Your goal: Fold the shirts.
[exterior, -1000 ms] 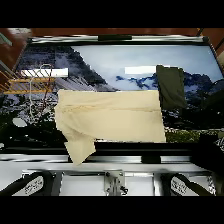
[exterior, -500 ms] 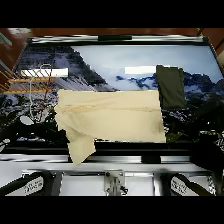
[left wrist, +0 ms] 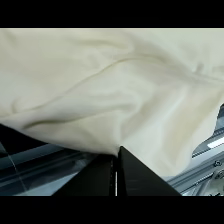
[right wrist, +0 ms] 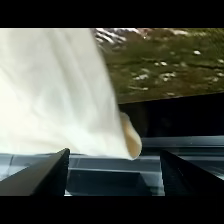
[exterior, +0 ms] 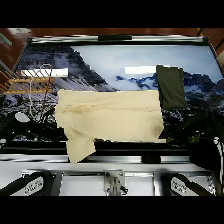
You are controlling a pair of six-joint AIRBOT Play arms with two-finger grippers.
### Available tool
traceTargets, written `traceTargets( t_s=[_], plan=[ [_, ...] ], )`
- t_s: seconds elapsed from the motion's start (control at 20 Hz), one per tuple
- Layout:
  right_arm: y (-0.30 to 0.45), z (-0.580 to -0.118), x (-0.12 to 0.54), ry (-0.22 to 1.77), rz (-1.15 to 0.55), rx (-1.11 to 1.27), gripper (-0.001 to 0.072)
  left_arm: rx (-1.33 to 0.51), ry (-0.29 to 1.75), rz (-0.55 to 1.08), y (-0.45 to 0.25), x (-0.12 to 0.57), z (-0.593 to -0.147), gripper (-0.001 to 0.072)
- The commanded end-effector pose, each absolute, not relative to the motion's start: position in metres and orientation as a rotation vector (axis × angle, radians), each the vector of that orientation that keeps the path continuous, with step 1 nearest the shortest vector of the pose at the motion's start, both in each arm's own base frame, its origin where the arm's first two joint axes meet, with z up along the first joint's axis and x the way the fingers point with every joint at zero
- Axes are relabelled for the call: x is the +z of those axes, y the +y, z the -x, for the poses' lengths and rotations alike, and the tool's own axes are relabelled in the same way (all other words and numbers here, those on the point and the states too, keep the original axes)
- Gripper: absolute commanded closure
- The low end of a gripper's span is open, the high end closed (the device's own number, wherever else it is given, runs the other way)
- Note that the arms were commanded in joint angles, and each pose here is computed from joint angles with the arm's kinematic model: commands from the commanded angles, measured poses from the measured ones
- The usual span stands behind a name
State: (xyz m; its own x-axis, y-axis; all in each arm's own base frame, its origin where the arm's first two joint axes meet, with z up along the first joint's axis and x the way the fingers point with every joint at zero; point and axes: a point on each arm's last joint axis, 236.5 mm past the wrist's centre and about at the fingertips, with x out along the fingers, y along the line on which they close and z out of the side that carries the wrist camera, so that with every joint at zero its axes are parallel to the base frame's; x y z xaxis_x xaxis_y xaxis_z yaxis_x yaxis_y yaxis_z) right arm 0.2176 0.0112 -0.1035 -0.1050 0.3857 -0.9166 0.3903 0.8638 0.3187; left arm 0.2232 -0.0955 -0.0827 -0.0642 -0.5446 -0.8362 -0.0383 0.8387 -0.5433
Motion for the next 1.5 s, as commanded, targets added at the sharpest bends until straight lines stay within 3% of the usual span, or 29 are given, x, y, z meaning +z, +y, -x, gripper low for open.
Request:
traceTargets(
  t_s=[0.0,0.05,0.1,0.15,0.2,0.25,0.4,0.65,0.95,1.25,1.3,1.35,1.4,1.45],
  plan=[
    [0.014,-0.227,-0.114,1.671,-0.674,-0.067,0.0114,-0.452,1.57,0.458,-0.096,-0.075,-0.225,0.068],
    [0.021,-0.23,-0.115,1.673,-0.713,-0.054,0.0114,-0.452,1.567,0.457,-0.096,-0.075,-0.225,0.068],
    [0.026,-0.23,-0.117,1.685,-0.722,-0.042,0.0201,-0.452,1.566,0.456,-0.096,-0.074,-0.225,0.068],
    [0.03,-0.228,-0.119,1.699,-0.706,-0.031,0.0452,-0.453,1.561,0.454,-0.096,-0.073,-0.227,0.068],
    [0.034,-0.228,-0.119,1.704,-0.693,-0.02,0.0616,-0.454,1.548,0.448,-0.095,-0.07,-0.231,0.068],
    [0.036,-0.23,-0.118,1.702,-0.671,0.002,0.0645,-0.461,1.529,0.437,-0.094,-0.064,-0.238,0.068],
    [0.032,-0.26,-0.096,1.615,-0.598,0.076,0.0646,-0.464,1.42,0.395,-0.079,-0.027,-0.276,0.068],
    [0.017,-0.363,-0.043,1.328,-0.572,0.04,0.0648,-0.369,1.125,0.332,-0.04,0.042,-0.375,0.0681],
    [0.033,-0.473,-0.038,1.166,-0.477,0.031,0.0648,-0.378,1.172,0.392,-0.044,0.014,-0.459,0.068],
    [0.039,-0.503,-0.064,1.151,-0.539,0.005,0.0645,-0.331,1.266,0.534,-0.047,-0.039,-0.491,0.0679],
    [0.043,-0.504,-0.066,1.152,-0.541,0.009,0.0595,-0.348,1.273,0.563,-0.053,-0.044,-0.492,0.0675],
    [0.046,-0.502,-0.069,1.161,-0.538,0.013,0.0378,-0.361,1.271,0.596,-0.058,-0.045,-0.494,0.0611],
    [0.047,-0.499,-0.071,1.178,-0.536,0.016,0.0202,-0.365,1.266,0.607,-0.059,-0.044,-0.495,0.0472],
    [0.045,-0.494,-0.072,1.199,-0.53,0.015,0.0202,-0.366,1.26,0.605,-0.058,-0.041,-0.496,0.0284]
  ],
)
